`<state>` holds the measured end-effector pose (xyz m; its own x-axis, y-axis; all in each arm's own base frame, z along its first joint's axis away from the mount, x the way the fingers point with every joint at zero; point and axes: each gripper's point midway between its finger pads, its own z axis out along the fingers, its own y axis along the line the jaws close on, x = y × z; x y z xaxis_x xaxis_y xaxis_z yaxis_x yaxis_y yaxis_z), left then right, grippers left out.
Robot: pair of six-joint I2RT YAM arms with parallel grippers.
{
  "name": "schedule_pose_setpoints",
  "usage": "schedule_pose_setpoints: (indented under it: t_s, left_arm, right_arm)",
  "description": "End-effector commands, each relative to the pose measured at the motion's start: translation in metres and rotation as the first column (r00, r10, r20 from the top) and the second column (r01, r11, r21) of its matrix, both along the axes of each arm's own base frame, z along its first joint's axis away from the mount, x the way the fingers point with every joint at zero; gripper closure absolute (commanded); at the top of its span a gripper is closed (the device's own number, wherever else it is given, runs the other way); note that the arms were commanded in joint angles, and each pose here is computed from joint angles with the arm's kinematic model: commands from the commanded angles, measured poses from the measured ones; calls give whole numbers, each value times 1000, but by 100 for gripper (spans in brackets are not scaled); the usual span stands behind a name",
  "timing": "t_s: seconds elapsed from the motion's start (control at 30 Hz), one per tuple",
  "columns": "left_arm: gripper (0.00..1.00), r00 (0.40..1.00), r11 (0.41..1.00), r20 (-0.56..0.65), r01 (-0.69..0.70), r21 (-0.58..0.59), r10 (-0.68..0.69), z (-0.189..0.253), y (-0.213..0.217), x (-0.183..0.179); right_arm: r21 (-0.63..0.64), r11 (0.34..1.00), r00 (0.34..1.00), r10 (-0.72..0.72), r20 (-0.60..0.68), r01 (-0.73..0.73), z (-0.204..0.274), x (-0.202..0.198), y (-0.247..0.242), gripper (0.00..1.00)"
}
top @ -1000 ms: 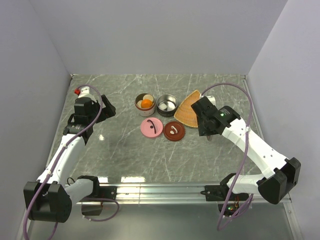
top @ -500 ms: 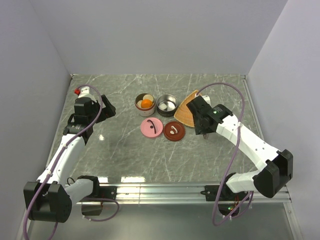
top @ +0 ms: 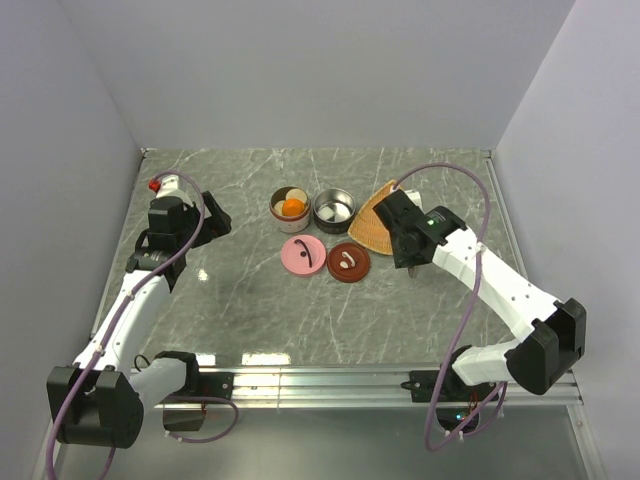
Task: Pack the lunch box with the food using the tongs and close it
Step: Pick up the food using the clamp, then place the food into the lunch box
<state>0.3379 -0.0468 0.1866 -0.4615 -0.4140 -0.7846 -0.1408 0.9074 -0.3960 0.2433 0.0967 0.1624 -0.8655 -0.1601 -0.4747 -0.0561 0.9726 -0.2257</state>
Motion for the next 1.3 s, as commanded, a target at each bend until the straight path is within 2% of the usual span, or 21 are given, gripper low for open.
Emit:
schedule_pose_setpoints:
  t_s: [0.0, 0.2, 0.5, 0.73, 0.97, 1.1, 1.13, 1.27]
  left_arm:
    - [1, 998, 1000, 69, 2, -8, -1, 17, 0, 4]
    - [0, 998, 1000, 66, 1, -9, 0, 15, -1, 4]
    - [1, 998, 1000, 64, 3, -5, -2, 17, 0, 4]
    - [1, 998, 1000, 62, 3, -3, -3, 18, 0, 5]
    - [1, 998, 1000, 56, 2, -1, -2, 16, 0, 6]
    - [1, 999, 1000, 54, 1, -1, -1, 16, 1, 6]
    - [0, 999, 1000, 53, 2, 0, -2, 15, 1, 6]
    - [0, 999, 1000, 54, 2, -1, -2, 15, 0, 6]
  right_arm:
    - [29, 1000, 996, -13, 84, 11, 35, 14, 3, 73]
    - [147, 988, 985, 30, 172, -56, 86, 40, 36, 73]
    - [278, 943, 969, 122, 214, -180, 97, 80, 98, 73]
    - [280, 934, 965, 171, 199, -223, 91, 101, 124, 72]
    - [258, 940, 970, 188, 155, -223, 75, 106, 129, 71]
    - [247, 943, 970, 193, 148, -225, 70, 109, 129, 64]
    - [245, 943, 970, 192, 149, -224, 71, 109, 128, 59]
    - [233, 946, 969, 189, 160, -223, 75, 112, 128, 55]
